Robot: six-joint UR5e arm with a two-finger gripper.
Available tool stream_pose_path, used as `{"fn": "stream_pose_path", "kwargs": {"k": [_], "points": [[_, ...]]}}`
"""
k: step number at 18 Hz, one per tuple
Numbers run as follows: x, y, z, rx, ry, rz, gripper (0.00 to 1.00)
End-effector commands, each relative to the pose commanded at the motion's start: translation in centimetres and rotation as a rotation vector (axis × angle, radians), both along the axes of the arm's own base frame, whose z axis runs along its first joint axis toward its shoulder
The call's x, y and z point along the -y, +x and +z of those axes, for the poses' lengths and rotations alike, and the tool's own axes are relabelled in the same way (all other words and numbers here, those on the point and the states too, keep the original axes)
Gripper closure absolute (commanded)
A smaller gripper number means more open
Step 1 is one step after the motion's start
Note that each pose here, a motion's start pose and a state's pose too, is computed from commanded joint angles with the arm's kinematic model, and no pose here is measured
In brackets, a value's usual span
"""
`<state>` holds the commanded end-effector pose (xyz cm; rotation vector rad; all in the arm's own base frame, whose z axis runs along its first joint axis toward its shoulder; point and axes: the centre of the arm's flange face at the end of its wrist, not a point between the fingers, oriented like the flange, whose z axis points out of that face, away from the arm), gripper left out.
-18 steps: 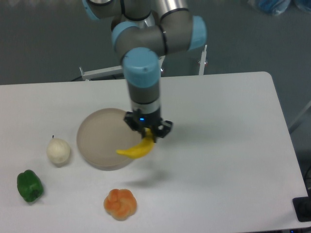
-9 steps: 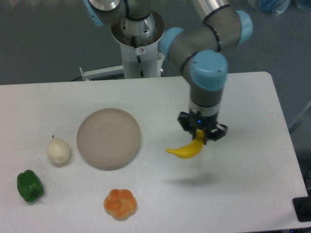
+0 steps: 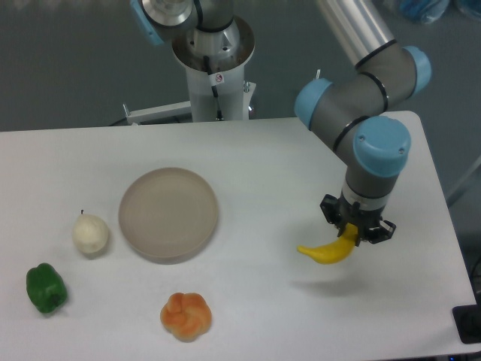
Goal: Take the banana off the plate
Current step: 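Carry the held banana away from the plate, beside it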
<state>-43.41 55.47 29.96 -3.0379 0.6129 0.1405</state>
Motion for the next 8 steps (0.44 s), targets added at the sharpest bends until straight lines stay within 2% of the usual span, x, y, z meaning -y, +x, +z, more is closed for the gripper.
{"fn": "stream_pose_path", "kwargs": {"k": [8], "points": [[0.38,-0.49,-0.42,0.005,-0.009,-0.058,1.0]]}}
